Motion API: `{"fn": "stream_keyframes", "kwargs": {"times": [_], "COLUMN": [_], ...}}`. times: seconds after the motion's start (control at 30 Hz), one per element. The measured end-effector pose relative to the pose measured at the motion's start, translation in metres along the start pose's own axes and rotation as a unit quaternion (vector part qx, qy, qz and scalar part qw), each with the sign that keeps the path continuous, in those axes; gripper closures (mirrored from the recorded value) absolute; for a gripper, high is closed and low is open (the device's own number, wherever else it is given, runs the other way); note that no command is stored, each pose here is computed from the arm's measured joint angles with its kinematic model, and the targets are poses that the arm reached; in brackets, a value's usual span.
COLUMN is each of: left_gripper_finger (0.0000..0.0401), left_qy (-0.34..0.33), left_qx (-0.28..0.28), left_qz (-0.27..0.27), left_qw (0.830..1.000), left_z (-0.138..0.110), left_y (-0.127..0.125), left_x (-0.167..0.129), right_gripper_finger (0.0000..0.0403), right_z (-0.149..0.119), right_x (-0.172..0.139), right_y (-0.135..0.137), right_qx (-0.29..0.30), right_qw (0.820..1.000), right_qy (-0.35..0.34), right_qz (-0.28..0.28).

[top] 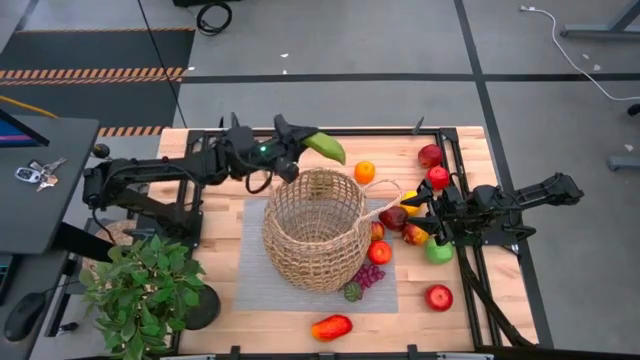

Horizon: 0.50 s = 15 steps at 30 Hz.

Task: Build produce basket
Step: Put the green cucumber into the brown basket

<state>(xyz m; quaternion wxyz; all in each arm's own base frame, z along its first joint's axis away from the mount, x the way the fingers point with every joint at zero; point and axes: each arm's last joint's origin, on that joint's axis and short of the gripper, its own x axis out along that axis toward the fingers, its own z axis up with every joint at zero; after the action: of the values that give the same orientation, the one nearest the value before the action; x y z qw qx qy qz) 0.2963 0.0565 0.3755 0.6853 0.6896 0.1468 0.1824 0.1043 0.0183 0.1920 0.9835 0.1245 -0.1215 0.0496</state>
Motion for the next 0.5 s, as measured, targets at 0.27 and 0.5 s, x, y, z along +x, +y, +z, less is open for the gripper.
{"fn": "stream_keyframes", "kwargs": {"times": [0.27,0.5], "left_gripper_finger": [0.0244,0.0244], "left_qy": [-0.038,-0.156], "left_qx": [-0.106,-0.267], "left_qz": [0.043,0.046], "left_qw": [0.993,0.950], "left_z": [0.019,0.002], "left_y": [0.011,0.028], "left_x": [-0.008,-0.017], "right_gripper_finger": [0.0148,0.0148], "right_z": [0.000,0.000], "right_x": [0.000,0.000], "right_y": [0.000,0.000], "right_qx": [0.000,0.000], "right_qw": [1.000,1.000], "right_qy": [0.000,0.000], "right_qz": [0.000,0.000]}}
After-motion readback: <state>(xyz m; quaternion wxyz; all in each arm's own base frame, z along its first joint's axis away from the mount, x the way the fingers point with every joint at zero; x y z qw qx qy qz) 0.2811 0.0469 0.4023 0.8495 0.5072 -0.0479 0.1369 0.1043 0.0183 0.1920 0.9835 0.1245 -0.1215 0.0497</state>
